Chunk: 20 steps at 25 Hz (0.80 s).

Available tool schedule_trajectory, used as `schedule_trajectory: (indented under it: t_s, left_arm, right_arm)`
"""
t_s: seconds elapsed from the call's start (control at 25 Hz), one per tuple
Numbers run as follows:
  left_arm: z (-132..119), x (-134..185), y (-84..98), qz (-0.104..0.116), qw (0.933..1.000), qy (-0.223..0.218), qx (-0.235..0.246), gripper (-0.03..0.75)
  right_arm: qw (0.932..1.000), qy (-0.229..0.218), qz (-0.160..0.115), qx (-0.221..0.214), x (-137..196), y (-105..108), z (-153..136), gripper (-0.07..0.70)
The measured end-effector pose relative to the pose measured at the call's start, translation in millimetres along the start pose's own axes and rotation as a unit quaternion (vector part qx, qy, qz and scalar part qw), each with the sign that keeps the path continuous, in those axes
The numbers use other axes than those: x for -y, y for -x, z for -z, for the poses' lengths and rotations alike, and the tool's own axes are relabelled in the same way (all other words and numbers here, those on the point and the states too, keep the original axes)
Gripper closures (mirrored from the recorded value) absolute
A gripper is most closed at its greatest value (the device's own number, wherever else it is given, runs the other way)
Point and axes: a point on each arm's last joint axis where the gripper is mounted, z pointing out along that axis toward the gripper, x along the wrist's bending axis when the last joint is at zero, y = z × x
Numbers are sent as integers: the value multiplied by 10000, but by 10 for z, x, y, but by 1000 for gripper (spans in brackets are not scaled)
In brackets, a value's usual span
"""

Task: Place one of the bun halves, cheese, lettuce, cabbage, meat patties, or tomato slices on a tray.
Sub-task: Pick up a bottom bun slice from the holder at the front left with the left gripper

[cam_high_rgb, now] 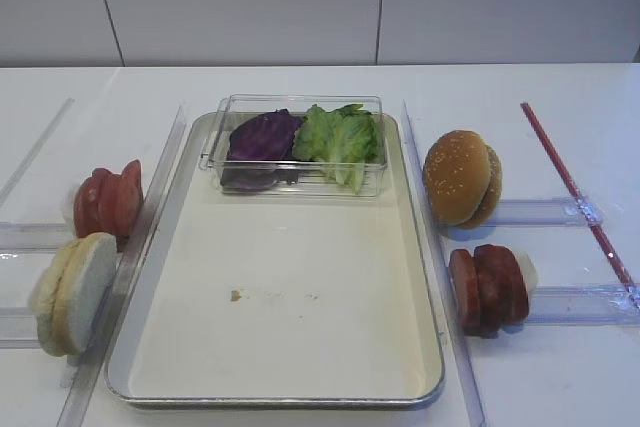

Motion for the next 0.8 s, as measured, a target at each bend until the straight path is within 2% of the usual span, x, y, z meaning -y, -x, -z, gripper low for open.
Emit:
schedule_trajectory:
  t_s: [0.16, 0.28, 0.36, 0.56, 0.8]
  left_arm:
    - [34, -298, 15, -63, 9995, -5, 314, 214]
    - [-63, -498, 69, -168, 9973, -212, 685, 214]
    - [-180, -622, 127, -326, 9942, -397, 942, 214]
    - [-487, -902, 336, -702, 9789, -993, 1643, 214]
    - [-902, -1102, 577, -1056, 9581, -1756, 2000, 221]
  right_arm:
    - [10000, 0, 0, 0, 0, 0, 0, 157]
    - [10000, 0, 0, 0, 0, 0, 0, 157]
    - [10000, 0, 0, 0, 0, 0, 0, 157]
    - [10000, 0, 0, 0, 0, 0, 0, 157]
    - [10000, 0, 9, 0, 0, 0, 0, 157]
